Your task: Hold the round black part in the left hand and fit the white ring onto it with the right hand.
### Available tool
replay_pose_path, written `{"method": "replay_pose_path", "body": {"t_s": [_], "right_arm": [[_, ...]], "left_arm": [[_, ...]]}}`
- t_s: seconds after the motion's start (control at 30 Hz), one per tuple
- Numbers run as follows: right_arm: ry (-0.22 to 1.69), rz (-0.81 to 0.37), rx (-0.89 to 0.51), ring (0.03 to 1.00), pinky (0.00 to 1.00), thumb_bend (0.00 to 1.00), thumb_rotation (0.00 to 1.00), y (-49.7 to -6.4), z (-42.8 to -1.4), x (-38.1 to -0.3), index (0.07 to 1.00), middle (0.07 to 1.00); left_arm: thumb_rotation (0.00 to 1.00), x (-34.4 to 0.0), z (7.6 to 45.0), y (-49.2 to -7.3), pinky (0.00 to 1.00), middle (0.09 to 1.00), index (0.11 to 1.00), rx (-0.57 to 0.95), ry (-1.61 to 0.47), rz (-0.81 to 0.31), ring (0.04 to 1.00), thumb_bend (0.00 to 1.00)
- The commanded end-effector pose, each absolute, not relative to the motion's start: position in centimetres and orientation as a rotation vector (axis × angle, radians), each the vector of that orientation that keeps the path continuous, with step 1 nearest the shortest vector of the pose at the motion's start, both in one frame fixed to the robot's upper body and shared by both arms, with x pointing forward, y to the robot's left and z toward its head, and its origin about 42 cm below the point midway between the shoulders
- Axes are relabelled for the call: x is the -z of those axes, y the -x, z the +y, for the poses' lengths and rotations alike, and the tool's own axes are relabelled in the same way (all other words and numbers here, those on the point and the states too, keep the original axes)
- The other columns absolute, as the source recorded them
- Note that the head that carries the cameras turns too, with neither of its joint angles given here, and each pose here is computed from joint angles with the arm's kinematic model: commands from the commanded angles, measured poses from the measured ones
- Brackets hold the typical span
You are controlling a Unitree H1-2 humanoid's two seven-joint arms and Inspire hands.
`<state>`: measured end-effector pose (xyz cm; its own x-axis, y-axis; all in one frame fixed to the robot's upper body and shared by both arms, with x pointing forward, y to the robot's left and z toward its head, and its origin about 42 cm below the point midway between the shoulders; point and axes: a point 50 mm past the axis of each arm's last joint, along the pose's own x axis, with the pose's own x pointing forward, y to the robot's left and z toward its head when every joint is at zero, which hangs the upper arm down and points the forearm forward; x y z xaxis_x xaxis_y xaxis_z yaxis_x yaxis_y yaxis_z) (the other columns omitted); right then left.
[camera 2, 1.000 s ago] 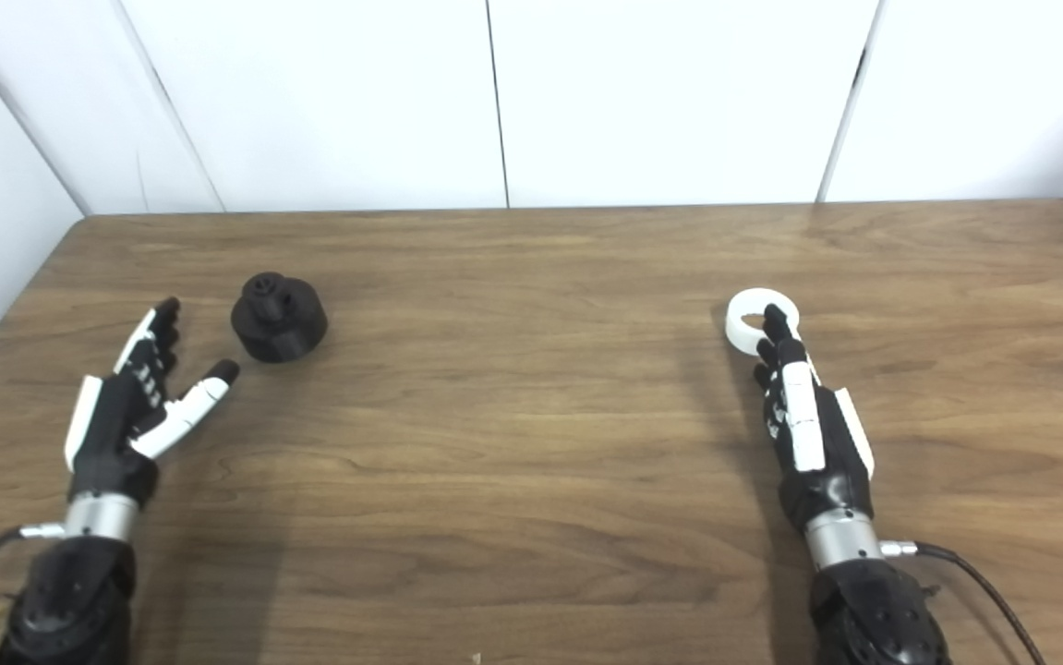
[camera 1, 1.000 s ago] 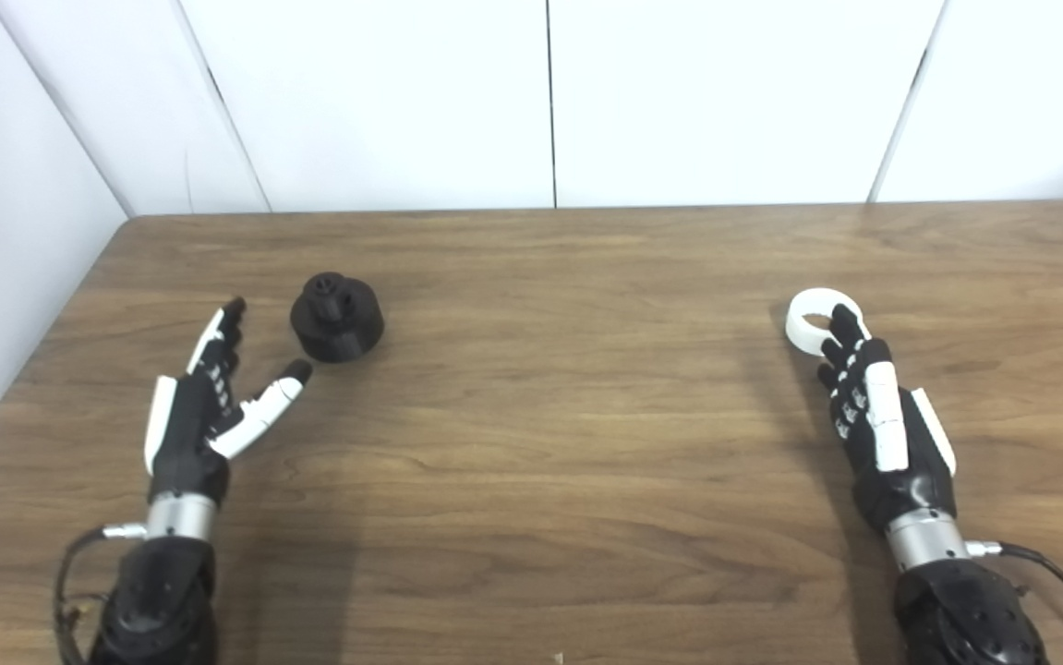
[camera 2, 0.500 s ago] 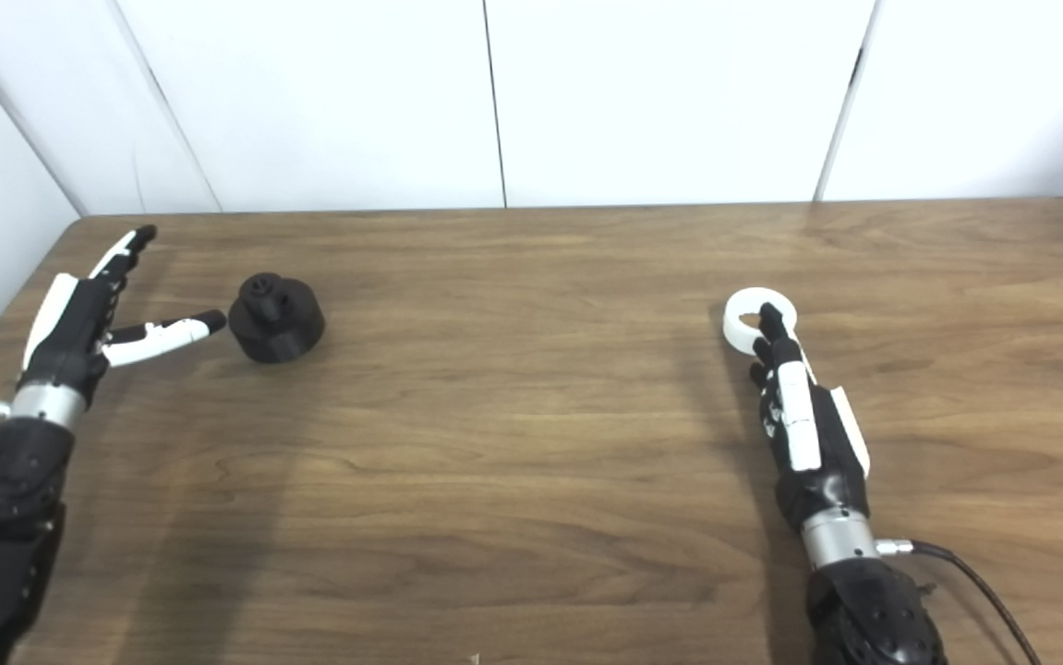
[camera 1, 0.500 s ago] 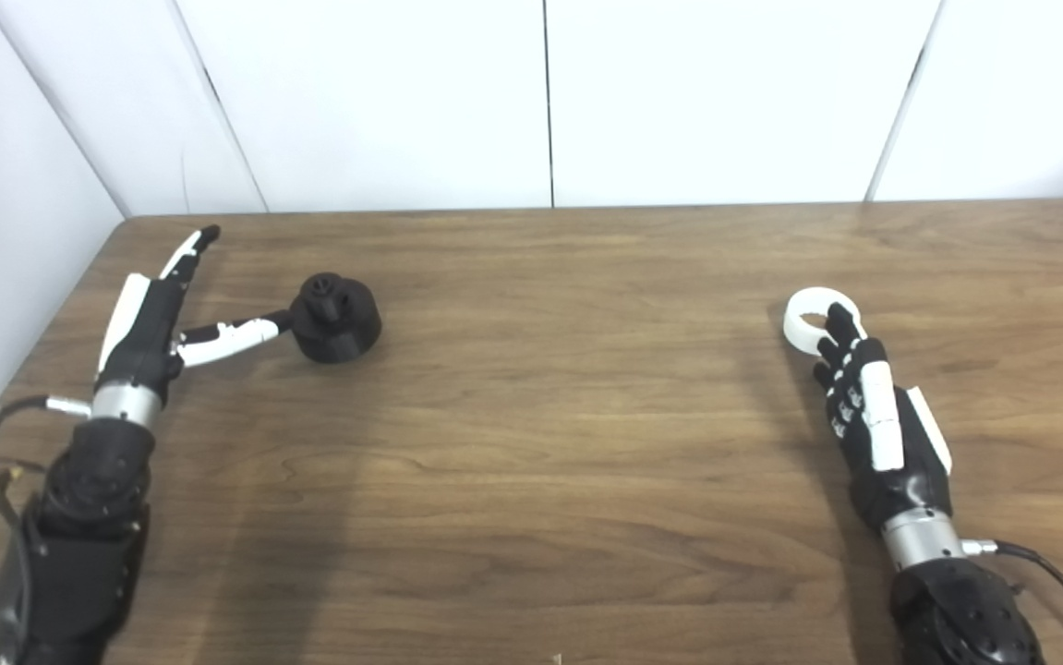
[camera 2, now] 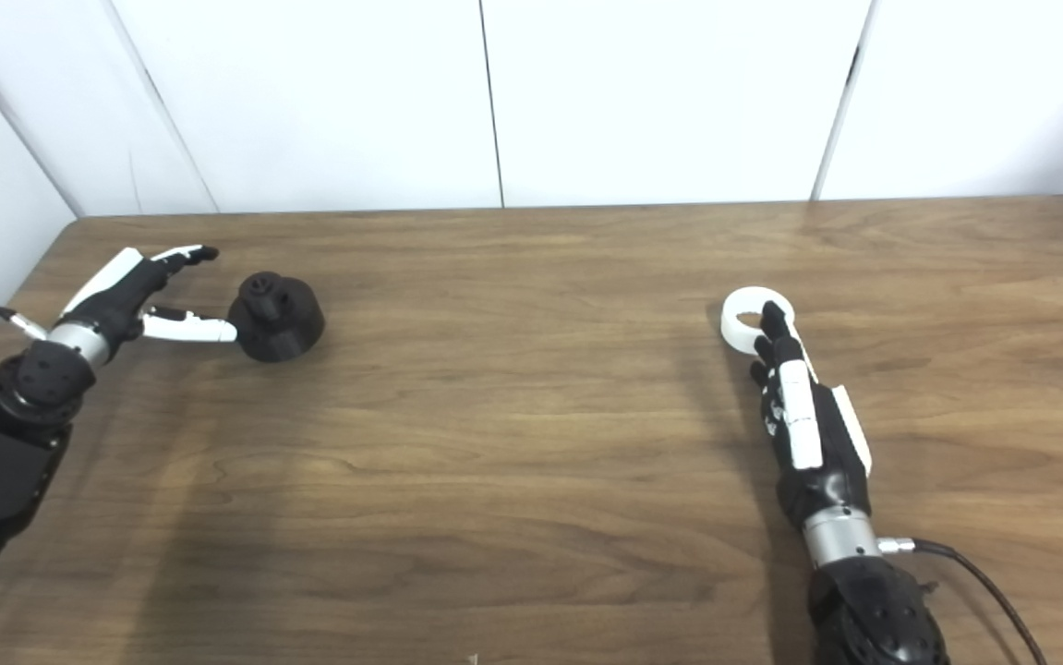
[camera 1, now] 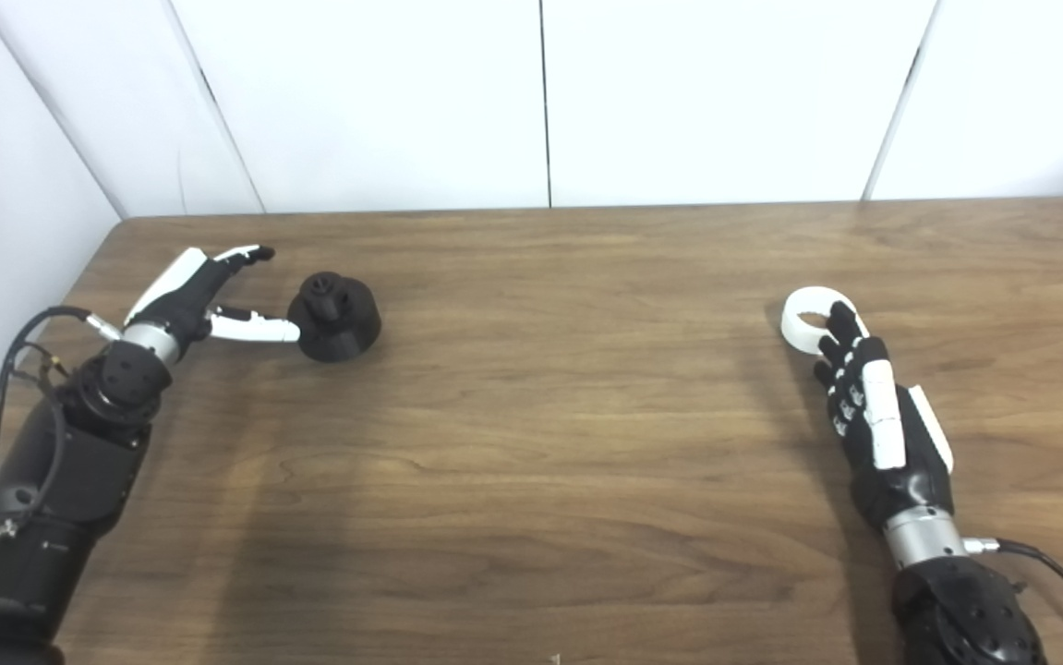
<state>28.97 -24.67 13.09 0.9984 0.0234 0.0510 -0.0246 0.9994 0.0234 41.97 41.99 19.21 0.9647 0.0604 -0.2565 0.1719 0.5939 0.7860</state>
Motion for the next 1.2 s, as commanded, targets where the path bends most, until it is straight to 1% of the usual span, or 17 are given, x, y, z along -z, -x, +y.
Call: {"method": "replay_pose_path", "body": {"t_s": [0.0,0.13,0.33,0.53,0.7,0.87,1.07,1.17], "right_arm": [[-0.021,-0.135,-0.029,1.000,1.00,0.53,1.00,-29.7,-24.7,-14.9,0.978,1.000],[-0.024,-0.136,-0.027,1.000,1.00,0.53,1.00,-29.7,-24.6,-14.9,0.978,1.000],[-0.032,-0.135,-0.028,1.000,1.00,0.53,1.00,-29.8,-24.5,-14.9,0.980,1.000],[-0.029,-0.135,-0.028,1.000,1.00,0.52,1.00,-29.7,-24.7,-14.8,0.980,1.000],[-0.026,-0.132,-0.021,1.000,1.00,0.50,1.00,-29.7,-24.9,-14.7,0.977,0.997],[-0.022,-0.124,-0.031,1.000,1.00,0.49,1.00,-29.7,-24.9,-14.5,0.977,0.999],[-0.016,-0.118,-0.037,1.000,1.00,0.47,1.00,-29.8,-24.9,-14.1,0.972,0.995],[-0.014,-0.115,-0.036,1.000,1.00,0.46,1.00,-29.8,-24.8,-14.1,0.969,0.991]], "left_arm": [[0.33,-22.0,43.0,-43.1,0.97,0.983,0.905,0.038,-0.999,0.247,1.000,1.00],[0.34,-22.1,42.5,-43.1,0.98,0.989,0.910,0.063,-1.021,0.260,1.000,1.00],[0.32,-22.4,42.2,-43.4,1.00,0.989,0.911,0.080,-1.042,0.283,1.000,1.00],[0.31,-22.6,42.1,-43.5,1.00,0.994,0.914,0.107,-1.050,0.283,1.000,1.00],[0.27,-22.7,42.2,-43.2,1.00,1.000,0.915,0.126,-1.025,0.291,1.000,1.00],[0.30,-22.8,42.2,-42.5,0.96,1.000,0.916,0.100,-0.982,0.285,1.000,1.00],[0.38,-22.8,41.8,-42.1,0.96,1.000,0.922,0.082,-0.941,0.268,1.000,1.00],[0.42,-22.8,41.6,-42.0,0.95,0.986,0.907,0.073,-0.938,0.240,0.995,1.00]]}}
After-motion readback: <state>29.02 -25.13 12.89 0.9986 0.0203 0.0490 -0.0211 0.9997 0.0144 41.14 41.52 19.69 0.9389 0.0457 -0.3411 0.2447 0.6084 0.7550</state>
